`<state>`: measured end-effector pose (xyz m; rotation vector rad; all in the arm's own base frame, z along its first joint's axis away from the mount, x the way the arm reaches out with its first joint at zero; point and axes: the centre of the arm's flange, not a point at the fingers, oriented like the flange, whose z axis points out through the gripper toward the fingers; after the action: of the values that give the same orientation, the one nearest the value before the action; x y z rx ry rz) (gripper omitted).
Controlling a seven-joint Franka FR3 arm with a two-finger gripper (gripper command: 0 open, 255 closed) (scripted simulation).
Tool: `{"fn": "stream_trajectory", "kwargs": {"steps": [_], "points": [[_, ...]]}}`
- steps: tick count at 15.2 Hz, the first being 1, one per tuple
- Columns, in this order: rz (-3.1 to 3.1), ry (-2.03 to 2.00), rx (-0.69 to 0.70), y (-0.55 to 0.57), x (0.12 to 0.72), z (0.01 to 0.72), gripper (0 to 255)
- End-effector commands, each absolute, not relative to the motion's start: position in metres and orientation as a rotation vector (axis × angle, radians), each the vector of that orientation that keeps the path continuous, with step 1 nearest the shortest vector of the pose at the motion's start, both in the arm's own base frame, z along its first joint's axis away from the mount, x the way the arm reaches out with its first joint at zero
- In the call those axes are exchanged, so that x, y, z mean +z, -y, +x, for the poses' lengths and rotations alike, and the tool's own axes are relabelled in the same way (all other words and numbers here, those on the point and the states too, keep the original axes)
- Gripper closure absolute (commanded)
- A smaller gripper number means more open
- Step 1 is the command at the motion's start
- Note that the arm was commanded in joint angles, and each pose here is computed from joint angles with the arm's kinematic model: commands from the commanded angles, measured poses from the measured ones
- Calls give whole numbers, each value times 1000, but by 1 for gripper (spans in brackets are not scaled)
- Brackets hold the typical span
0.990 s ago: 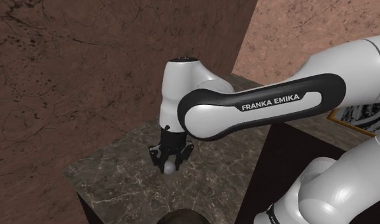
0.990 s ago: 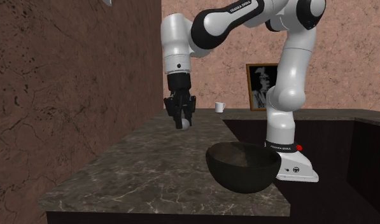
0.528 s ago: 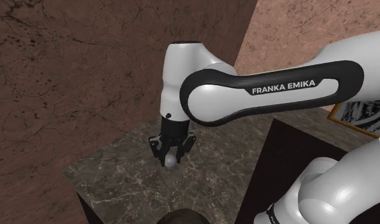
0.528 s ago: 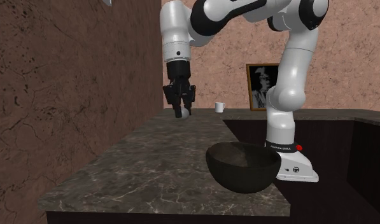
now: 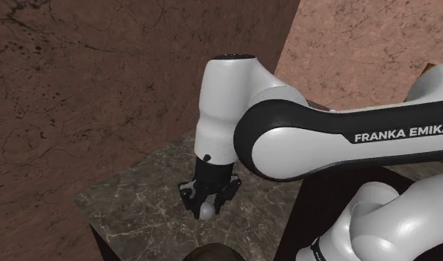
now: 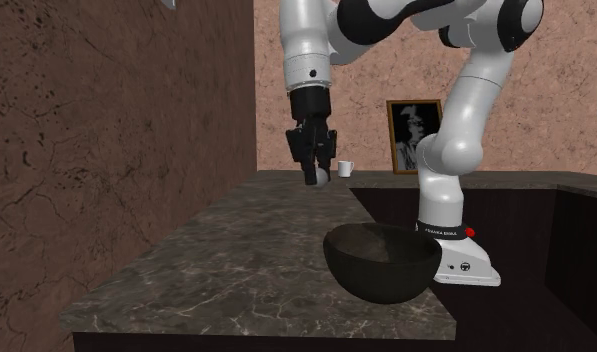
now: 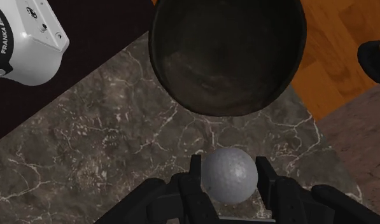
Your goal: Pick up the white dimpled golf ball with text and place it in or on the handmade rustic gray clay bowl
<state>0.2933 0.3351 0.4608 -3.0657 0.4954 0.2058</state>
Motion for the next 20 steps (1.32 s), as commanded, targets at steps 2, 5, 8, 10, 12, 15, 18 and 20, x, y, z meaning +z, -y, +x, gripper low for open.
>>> {"fn": "stream_trajectory", "kwargs": {"steps": [2,5,8,10,12,15,18,20], "points": [[-3065,-497,207,-349,464,252,255],[-3065,-497,207,-363,465,215,255],[-3065,-497,207,-378,466,174,255],[-3065,-497,207,-378,456,174,255],[-3065,-497,207,-378,445,174,255],[-3065,-497,207,-378,429,174,255],[-3065,-497,207,-378,413,174,255],[-3065,-497,207,-378,403,174,255]]}}
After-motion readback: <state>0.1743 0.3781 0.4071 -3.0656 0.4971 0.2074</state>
